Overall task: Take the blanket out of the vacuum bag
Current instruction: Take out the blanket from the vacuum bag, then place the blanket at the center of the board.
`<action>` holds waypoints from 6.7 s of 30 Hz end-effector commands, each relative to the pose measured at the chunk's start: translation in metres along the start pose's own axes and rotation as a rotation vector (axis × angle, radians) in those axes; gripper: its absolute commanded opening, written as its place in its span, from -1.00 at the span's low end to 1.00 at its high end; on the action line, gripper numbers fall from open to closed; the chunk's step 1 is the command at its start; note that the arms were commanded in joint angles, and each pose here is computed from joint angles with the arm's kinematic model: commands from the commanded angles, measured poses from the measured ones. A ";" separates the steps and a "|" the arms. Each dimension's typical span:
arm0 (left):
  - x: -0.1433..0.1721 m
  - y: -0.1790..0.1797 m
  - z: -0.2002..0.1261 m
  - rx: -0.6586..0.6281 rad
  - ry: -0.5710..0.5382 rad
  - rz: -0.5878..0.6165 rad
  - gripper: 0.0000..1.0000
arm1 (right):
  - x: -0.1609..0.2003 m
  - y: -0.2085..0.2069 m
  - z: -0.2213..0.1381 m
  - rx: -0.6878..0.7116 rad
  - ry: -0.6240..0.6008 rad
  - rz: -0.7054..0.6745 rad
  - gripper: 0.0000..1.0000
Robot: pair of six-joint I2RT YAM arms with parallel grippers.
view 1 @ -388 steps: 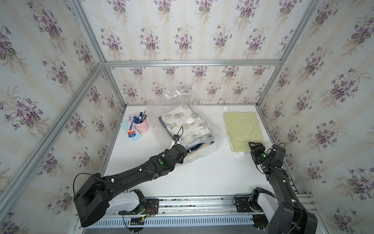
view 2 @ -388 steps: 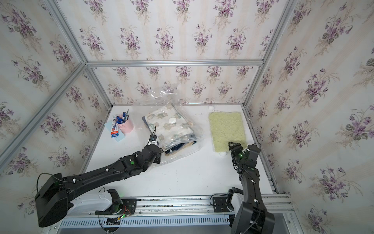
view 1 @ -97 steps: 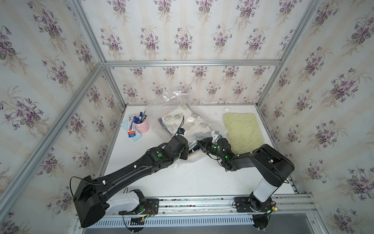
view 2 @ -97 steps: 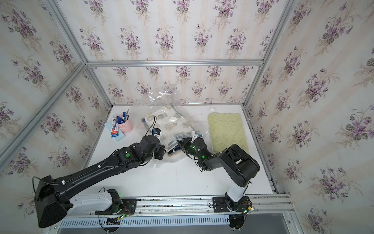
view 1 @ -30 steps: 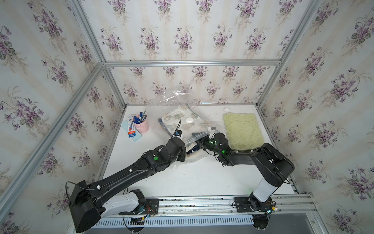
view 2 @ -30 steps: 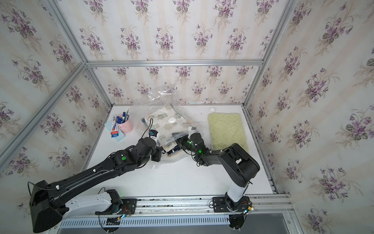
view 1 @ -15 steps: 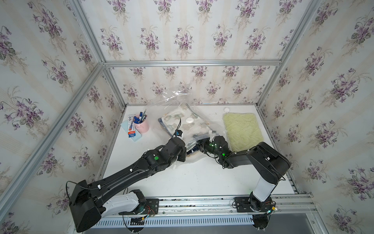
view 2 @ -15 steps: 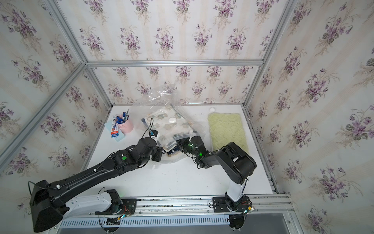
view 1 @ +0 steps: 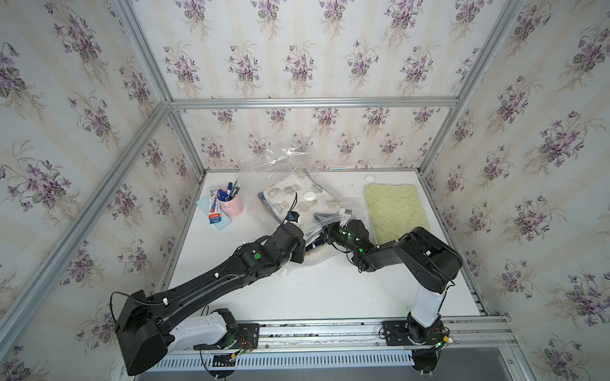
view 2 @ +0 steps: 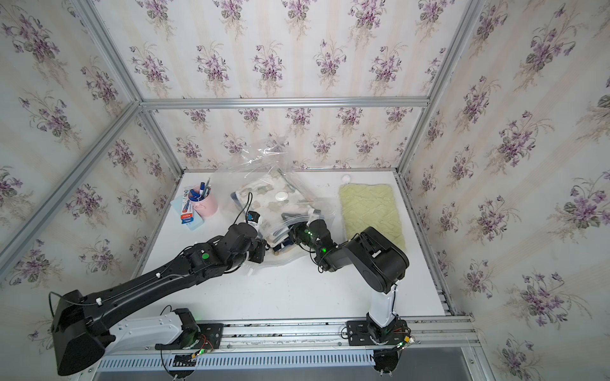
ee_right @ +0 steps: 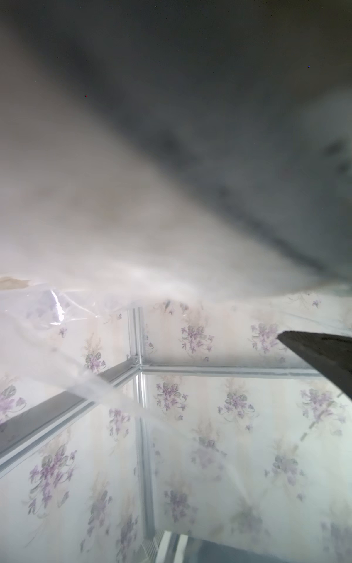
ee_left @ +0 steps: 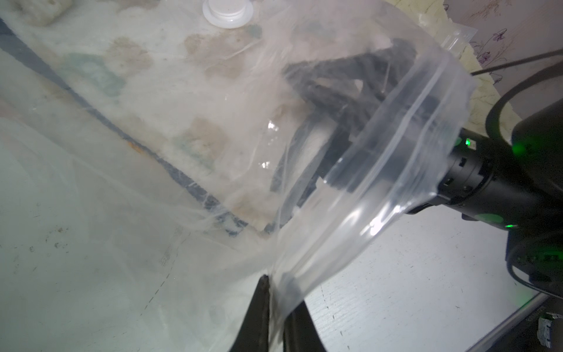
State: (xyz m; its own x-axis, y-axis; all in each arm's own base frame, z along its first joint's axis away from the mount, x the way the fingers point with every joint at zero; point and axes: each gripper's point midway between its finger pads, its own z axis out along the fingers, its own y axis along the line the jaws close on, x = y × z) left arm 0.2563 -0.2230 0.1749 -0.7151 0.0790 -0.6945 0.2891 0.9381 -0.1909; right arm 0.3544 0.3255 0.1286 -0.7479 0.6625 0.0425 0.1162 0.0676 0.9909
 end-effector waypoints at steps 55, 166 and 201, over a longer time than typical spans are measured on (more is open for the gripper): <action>-0.039 -0.006 -0.011 -0.017 -0.107 0.004 -0.76 | 0.041 0.063 -0.134 -0.074 0.034 -0.215 -1.00; 0.007 0.006 0.031 0.059 -0.003 -0.072 -0.72 | -0.229 -0.049 -0.289 0.261 -0.561 0.037 -0.72; 0.021 0.007 0.029 0.101 -0.003 -0.089 -0.59 | -0.162 -0.030 -0.285 0.802 -0.308 -0.447 -0.45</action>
State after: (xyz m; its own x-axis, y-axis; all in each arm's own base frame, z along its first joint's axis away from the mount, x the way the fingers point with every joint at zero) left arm 0.2577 -0.2190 0.1356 -0.7493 0.0150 -0.6620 0.2806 0.9128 -0.2969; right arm 0.2793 -0.0028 0.1484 -0.5533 0.7063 -0.4416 0.3564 0.6799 0.6408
